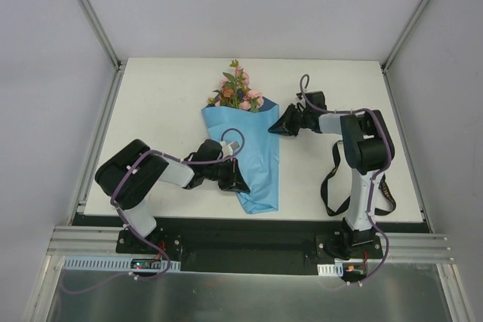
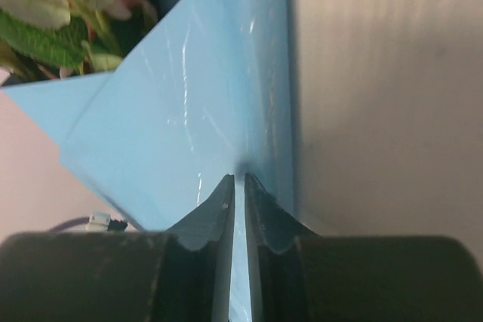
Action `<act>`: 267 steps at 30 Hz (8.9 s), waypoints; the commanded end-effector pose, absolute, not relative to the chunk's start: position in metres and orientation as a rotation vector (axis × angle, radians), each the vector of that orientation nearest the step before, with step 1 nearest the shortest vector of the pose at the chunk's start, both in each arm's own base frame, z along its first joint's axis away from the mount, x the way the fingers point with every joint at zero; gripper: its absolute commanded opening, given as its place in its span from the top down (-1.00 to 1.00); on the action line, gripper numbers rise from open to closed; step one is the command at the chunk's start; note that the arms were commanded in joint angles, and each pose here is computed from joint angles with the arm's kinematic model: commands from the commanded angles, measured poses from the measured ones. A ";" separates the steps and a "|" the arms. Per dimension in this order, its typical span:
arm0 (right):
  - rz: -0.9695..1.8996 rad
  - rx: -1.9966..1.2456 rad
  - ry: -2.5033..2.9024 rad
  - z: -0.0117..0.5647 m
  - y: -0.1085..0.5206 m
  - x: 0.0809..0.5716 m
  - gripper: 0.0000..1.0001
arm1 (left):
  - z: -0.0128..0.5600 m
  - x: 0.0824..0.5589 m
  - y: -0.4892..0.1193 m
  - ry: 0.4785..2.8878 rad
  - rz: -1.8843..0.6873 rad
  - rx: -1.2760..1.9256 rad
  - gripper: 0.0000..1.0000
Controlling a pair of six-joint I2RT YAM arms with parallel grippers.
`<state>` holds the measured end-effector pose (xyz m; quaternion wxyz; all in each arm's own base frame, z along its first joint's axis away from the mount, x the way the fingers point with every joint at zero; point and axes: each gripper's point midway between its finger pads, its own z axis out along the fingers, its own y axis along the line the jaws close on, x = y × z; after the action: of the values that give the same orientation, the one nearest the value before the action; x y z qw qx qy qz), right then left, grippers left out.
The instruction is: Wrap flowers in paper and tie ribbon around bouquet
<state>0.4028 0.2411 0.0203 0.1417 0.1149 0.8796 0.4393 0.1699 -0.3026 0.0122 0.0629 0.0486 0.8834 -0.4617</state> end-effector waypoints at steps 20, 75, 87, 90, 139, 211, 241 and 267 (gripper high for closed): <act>1.151 0.411 2.488 0.055 0.195 0.545 0.65 | -0.003 0.152 -0.286 2.774 -1.287 0.123 0.98; 1.230 0.388 2.763 0.012 0.233 0.281 0.91 | -0.014 0.122 -0.272 2.813 -1.239 0.192 1.00; 1.226 0.562 2.667 0.012 0.227 0.420 0.92 | -0.017 0.120 -0.277 2.830 -1.284 0.196 1.00; 1.294 0.521 2.603 0.024 0.233 0.462 0.91 | -0.014 0.121 -0.279 2.829 -1.292 0.202 1.00; 0.516 0.349 2.454 0.143 0.087 0.196 -0.55 | 0.049 0.310 -0.234 2.292 -1.201 -0.448 -0.19; 0.709 -0.427 2.520 0.140 0.273 0.208 -0.48 | 0.164 0.208 -0.139 2.295 -0.889 -0.270 -0.98; 0.170 1.768 2.126 0.056 0.010 0.274 -0.61 | 0.050 0.331 -0.358 2.388 -0.730 1.175 -0.43; -0.363 1.350 2.062 0.117 -0.072 0.229 0.99 | 0.147 0.345 -0.193 2.482 -0.293 0.147 1.00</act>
<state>0.2558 -0.0284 0.0738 0.2484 0.5652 0.7859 -0.0356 0.3279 -0.2820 0.0676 0.2047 0.2539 0.9336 -0.1486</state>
